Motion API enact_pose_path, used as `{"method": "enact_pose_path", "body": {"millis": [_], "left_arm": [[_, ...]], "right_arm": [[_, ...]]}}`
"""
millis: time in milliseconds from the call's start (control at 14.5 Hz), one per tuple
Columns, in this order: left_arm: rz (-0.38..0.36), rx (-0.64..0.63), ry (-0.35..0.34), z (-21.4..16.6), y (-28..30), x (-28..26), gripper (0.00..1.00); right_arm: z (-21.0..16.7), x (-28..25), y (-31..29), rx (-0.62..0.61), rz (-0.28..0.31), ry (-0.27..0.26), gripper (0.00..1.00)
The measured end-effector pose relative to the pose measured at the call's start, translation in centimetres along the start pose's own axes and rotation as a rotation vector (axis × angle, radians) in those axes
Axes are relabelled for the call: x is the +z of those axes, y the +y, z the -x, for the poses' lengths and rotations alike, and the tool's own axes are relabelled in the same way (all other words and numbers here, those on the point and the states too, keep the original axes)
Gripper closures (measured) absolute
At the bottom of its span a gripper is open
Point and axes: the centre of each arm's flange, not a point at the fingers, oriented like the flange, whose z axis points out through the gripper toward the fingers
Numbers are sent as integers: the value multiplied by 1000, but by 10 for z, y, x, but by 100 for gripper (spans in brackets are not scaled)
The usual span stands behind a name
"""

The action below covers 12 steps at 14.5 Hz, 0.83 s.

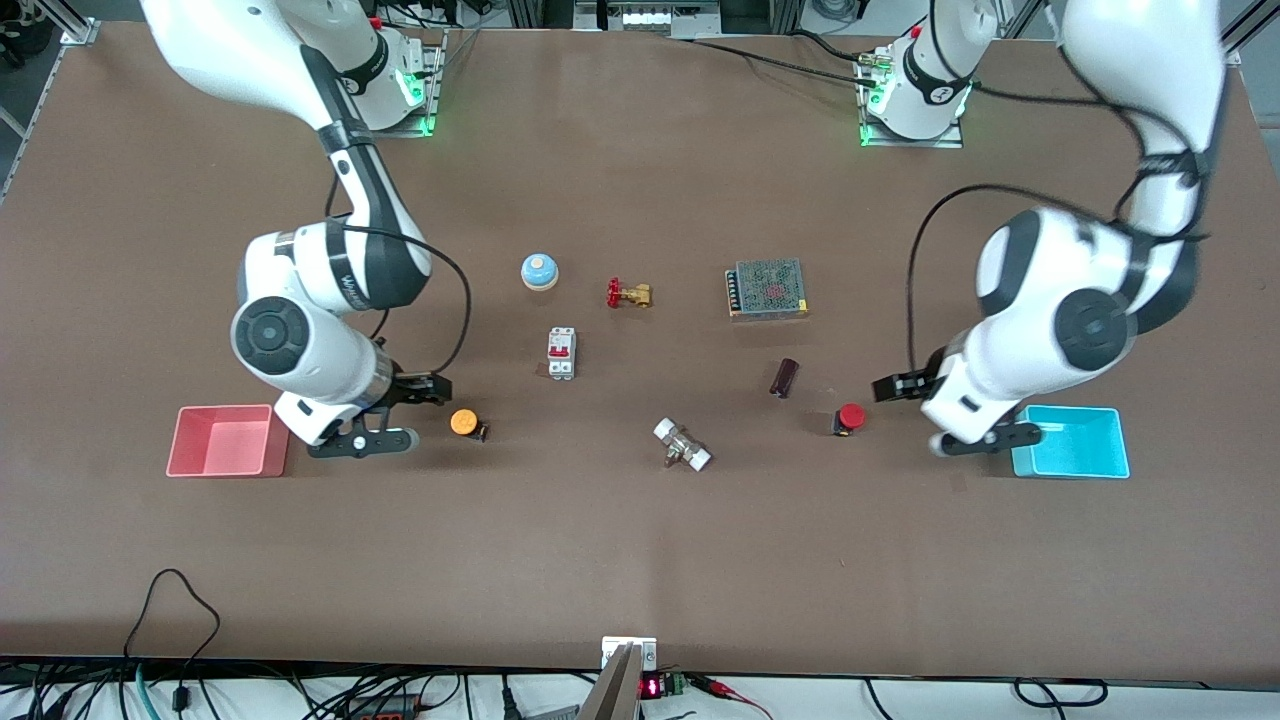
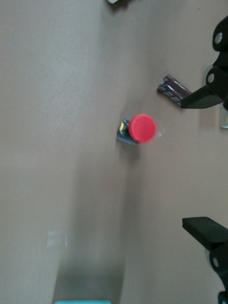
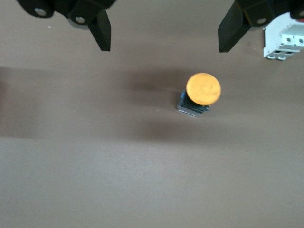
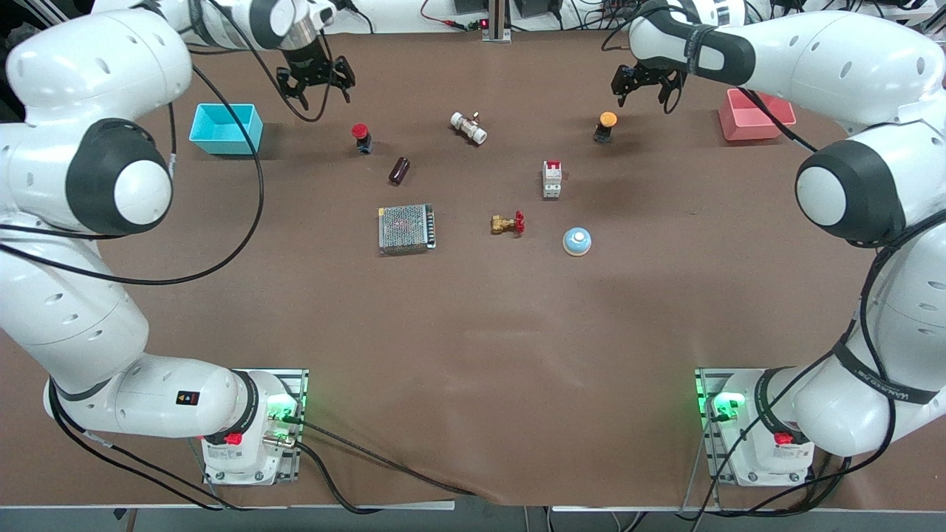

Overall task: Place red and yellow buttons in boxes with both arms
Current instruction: 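Move the right gripper to the yellow button while the left gripper reaches the red button, then lower both grippers and close them on the yellow and red buttons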

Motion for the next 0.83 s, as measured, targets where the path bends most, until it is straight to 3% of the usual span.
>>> {"method": "enact_pose_path", "body": {"millis": [276,621,759,828], "left_arm": [[19,-7,32,4,20,59,0],[27,-6,43,9,24,95,0],[31,-9,49,8,24,97,4],[34,-12,55,7,24,97,12]], "right_arm": [[-7,29,-24,19,4,37,0],[-10,64,-51,35,19,32,0],[-12,76,-49,37,25,26,0],[-12,82,-48,38,28,20,0]]}}
